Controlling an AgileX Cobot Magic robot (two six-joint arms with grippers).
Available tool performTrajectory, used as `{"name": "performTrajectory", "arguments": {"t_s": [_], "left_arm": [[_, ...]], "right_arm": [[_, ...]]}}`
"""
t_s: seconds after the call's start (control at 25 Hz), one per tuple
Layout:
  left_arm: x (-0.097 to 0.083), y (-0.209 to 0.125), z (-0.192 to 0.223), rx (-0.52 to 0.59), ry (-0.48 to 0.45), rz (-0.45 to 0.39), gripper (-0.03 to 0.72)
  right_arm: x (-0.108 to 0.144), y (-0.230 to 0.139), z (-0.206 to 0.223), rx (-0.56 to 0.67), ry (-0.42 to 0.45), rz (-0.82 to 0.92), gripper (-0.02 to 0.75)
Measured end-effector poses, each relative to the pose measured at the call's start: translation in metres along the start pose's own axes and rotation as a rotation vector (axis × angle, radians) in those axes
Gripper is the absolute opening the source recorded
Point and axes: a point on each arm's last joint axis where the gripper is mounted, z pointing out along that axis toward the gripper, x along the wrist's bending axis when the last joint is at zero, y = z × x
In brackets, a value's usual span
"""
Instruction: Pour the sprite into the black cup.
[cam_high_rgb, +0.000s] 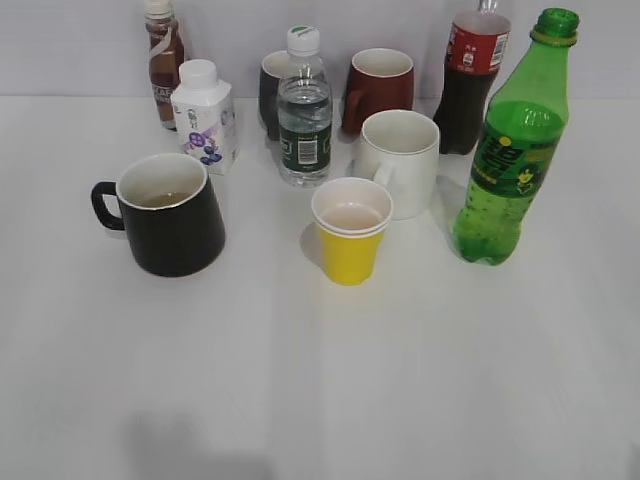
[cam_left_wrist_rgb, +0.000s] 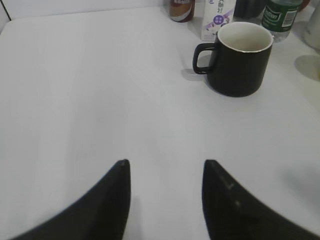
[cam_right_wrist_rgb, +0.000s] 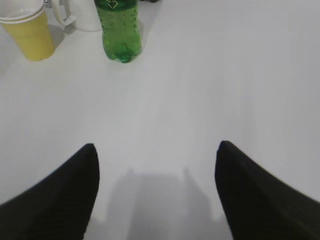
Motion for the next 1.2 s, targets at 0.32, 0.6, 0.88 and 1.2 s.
{"name": "performTrajectory", "arguments": {"t_s": [0.32, 0.6, 0.88, 1.2], "left_arm": [[-0.0016, -0.0008, -0.0017, -0.001, 0.165, -0.079, 0.253], [-0.0016, -0.0008, -0.0017, -0.001, 0.167, -0.08, 0.239], [-0.0016, -0.0008, -0.0017, -0.001, 0.167, -0.08, 0.239], [-0.0016, -0.0008, -0.0017, -0.001, 0.167, -0.08, 0.239]], "right_arm": [[0.0009, 0.0005, 0.0001, -0.003, -0.144, 0.069, 0.503], [0.001, 0.0005, 0.0002, -0.003, -0.16, 0.077, 0.503], [0.001, 0.0005, 0.0002, -0.003, -0.16, 0.077, 0.503], [0.001, 0.0005, 0.0002, -0.003, -0.16, 0.077, 0.503]]}}
